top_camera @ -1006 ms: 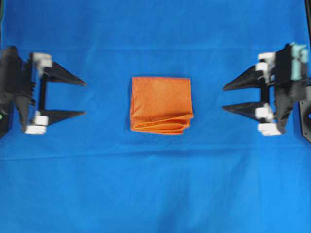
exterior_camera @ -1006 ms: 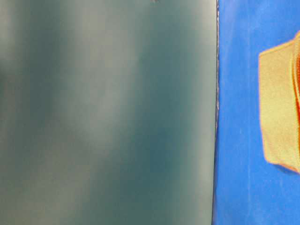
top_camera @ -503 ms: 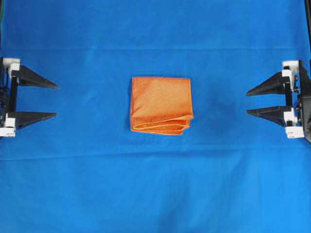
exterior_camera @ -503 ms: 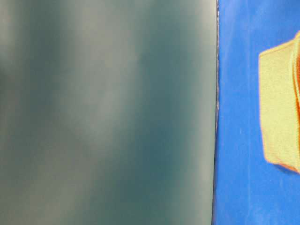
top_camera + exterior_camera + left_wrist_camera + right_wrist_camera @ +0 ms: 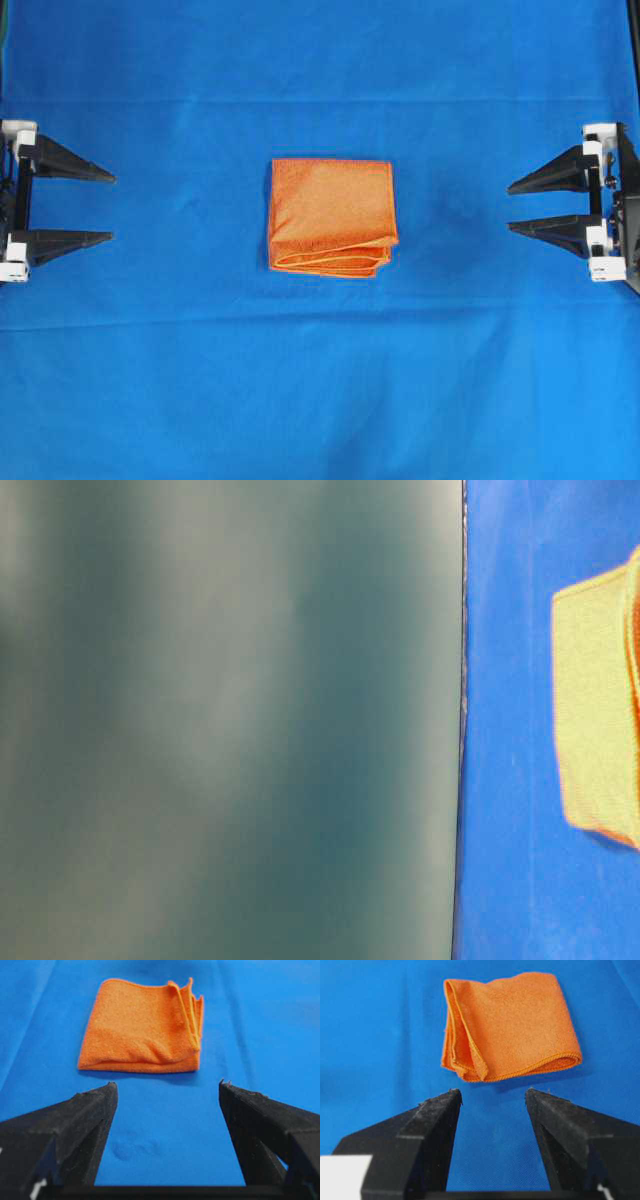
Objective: Fold the orange towel.
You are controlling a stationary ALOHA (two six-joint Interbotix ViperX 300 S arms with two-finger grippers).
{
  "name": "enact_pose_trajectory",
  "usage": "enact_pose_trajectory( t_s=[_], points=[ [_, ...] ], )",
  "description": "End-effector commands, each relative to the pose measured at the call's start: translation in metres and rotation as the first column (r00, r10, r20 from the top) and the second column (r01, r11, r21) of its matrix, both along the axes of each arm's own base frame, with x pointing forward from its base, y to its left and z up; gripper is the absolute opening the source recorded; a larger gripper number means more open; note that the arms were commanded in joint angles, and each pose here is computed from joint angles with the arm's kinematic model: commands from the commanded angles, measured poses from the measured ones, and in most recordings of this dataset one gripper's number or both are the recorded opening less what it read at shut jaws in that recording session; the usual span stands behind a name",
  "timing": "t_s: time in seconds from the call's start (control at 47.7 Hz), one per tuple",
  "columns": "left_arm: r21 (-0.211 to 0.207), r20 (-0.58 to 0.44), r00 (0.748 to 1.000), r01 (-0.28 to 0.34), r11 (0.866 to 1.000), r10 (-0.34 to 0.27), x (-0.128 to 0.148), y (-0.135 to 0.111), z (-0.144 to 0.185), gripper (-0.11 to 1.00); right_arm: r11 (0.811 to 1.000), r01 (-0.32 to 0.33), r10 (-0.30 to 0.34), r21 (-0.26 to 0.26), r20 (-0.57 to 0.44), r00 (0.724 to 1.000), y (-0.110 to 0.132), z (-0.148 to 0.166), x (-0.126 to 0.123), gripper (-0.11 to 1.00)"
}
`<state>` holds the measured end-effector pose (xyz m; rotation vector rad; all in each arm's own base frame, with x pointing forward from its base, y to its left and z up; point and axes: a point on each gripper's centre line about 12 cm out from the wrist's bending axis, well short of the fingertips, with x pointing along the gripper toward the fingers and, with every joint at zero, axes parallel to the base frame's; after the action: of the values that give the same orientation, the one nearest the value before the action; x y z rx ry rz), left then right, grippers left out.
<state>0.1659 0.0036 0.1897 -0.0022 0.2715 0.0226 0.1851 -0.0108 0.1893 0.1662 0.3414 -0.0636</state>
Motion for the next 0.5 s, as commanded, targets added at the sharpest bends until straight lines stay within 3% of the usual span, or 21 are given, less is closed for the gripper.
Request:
enact_pose_trajectory(
  t_s=[0.0,0.482],
  points=[
    [-0.001,0.011,1.000,0.001,1.000,-0.001,0.0021,-0.0002,0.0039,0.77,1.000,-0.004,0.004,-0.003,0.022,1.000,0.0000,0.0061,0.0028,0.59],
    [-0.001,0.008,1.000,0.001,1.000,-0.001,0.0020,-0.0002,0.0035,0.77,1.000,-0.004,0.004,-0.004,0.022,1.000,0.0000,0.0061,0.0028,0.59]
  ],
)
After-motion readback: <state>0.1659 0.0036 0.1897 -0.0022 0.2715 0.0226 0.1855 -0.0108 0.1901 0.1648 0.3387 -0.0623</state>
